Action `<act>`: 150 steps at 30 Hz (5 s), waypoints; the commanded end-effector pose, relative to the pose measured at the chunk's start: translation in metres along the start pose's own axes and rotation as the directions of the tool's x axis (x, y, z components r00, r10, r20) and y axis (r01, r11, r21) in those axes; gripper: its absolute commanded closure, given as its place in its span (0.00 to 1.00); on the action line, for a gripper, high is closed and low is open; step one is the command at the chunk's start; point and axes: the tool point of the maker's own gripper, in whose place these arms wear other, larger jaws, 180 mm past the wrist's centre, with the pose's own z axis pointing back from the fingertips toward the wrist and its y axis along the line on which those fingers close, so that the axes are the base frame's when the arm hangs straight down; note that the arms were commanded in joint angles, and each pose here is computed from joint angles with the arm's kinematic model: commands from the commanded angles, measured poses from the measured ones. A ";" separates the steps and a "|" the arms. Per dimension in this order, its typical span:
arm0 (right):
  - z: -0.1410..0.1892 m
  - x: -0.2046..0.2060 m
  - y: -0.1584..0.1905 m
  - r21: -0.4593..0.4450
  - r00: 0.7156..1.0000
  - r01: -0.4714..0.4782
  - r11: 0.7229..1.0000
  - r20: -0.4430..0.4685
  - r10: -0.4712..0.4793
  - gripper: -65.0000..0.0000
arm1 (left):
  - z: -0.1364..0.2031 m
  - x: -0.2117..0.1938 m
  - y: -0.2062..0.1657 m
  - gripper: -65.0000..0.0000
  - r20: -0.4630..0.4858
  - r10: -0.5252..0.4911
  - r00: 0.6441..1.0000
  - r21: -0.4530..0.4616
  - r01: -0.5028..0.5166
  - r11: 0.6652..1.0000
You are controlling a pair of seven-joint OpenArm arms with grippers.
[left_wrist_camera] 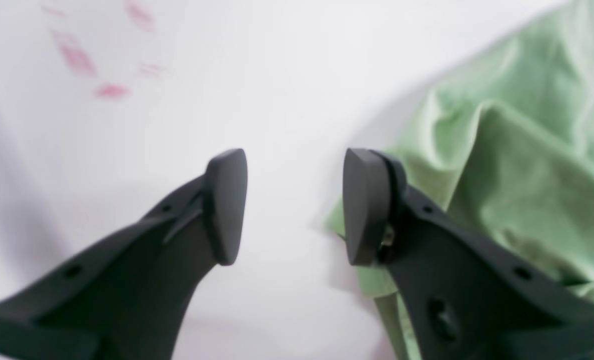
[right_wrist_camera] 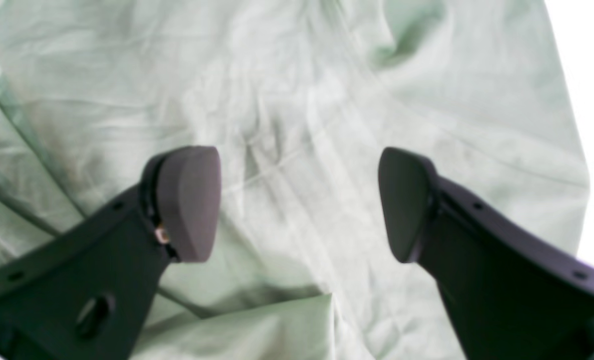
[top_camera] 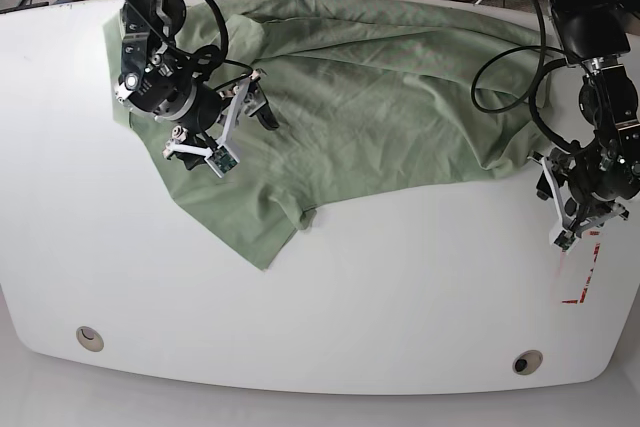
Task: Layout the t-shirt on the table in an organized manner, then fold the t-shirt properly
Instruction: 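Move both open grippers inward over the polo's body, then lower the left gripper to the polo's side edge near the hem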
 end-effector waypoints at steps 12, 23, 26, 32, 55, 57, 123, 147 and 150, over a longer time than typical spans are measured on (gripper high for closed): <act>0.004 0.016 -0.004 -0.009 0.998 -0.014 1.000 0.056 0.014 0.29 | 0.001 -0.024 -0.063 0.56 -0.035 -0.010 0.999 -0.097 0.006 0.995; 0.004 0.016 -0.004 -0.009 0.998 -0.014 1.000 0.057 0.014 0.29 | -0.010 -0.049 -0.090 0.56 -0.061 0.019 0.998 -0.167 -0.029 0.986; 0.004 0.016 -0.004 -0.009 0.998 -0.014 1.000 0.057 0.014 0.29 | -0.018 -0.059 -0.094 0.56 -0.094 0.037 0.995 -0.192 -0.055 0.980; 0.004 0.016 -0.004 -0.009 0.998 -0.014 1.000 0.057 0.014 0.29 | -0.025 -0.069 -0.099 0.56 -0.125 0.055 0.991 -0.214 -0.081 0.973; 0.004 0.015 -0.003 -0.007 0.998 -0.011 1.000 0.054 0.011 0.29 | -0.041 -0.051 -0.030 0.56 -0.141 0.109 0.984 -0.151 -0.131 0.980; 0.004 0.015 -0.003 -0.007 0.998 -0.011 1.000 0.054 0.011 0.29 | -0.043 -0.049 -0.022 0.56 -0.140 0.119 0.983 -0.146 -0.139 0.979; 0.000 0.021 0.006 0.012 0.997 0.002 1.000 0.075 -0.003 0.29 | -0.019 -0.003 -0.019 0.56 0.066 0.038 0.997 -0.047 -0.035 0.998; 0.000 0.022 0.007 0.018 0.997 0.006 1.000 0.082 -0.007 0.29 | -0.015 -0.021 -0.034 0.56 0.058 0.091 0.994 -0.056 -0.088 0.995; 0.000 0.022 0.007 0.018 0.997 0.007 1.000 0.081 -0.008 0.29 | -0.014 -0.025 -0.033 0.56 0.032 0.092 0.995 -0.052 -0.090 0.995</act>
